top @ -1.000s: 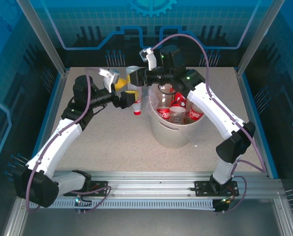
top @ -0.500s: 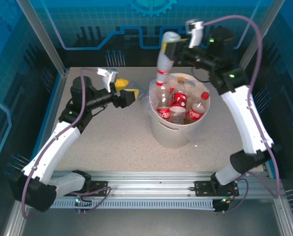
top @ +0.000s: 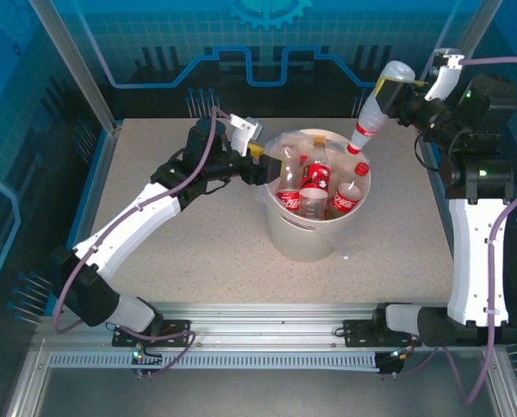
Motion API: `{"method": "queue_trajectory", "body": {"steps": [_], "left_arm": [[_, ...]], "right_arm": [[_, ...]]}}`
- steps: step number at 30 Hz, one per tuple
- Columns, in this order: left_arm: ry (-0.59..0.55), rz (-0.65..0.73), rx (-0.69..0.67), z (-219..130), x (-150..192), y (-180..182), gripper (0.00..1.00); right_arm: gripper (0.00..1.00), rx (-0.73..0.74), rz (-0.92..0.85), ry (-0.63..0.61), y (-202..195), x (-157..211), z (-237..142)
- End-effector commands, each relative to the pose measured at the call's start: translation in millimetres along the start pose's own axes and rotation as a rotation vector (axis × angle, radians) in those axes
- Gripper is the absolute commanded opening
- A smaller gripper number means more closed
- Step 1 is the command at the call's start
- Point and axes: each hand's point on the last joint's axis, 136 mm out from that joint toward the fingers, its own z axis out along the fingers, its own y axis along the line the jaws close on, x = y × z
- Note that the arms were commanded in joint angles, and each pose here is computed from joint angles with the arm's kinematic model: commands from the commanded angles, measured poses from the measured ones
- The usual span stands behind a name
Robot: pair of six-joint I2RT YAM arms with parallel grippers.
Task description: Put the plastic bottles in the bin
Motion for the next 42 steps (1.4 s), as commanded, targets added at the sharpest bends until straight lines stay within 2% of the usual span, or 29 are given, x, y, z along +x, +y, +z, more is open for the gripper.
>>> {"method": "queue_trajectory", "body": {"steps": [1, 10, 20, 28, 34, 38, 42], "left_arm": [[0.013, 0.003, -0.016, 7, 0, -1, 0.75], [0.045, -0.037, -0.033, 22, 16, 6, 0.68], [0.063, -0.052, -0.047, 26, 26, 10, 0.64], [0.069, -0.067, -0.047, 27, 32, 11, 0.62], [0.068, -0.071, -0.048, 27, 34, 11, 0.62], [0.071, -0.073, -0.052, 28, 35, 12, 0.61], [0.068, -0.075, -0.048, 28, 35, 11, 0.60]], "right_arm": [[0.48, 0.005, 0.037, 0.063, -17, 19, 6], [0.48, -0.023, 0.104, 0.130, -30, 49, 25], [0.48, 0.012, 0.124, 0.218, -50, 91, 36], [0.48, -0.025, 0.124, 0.262, -36, 123, 45], [0.48, -0.057, 0.077, 0.304, -21, 164, 44], [0.50, -0.051, 0.060, 0.302, -20, 179, 34], [0.63, -0.048, -0.005, 0.293, -14, 172, 20]]}}
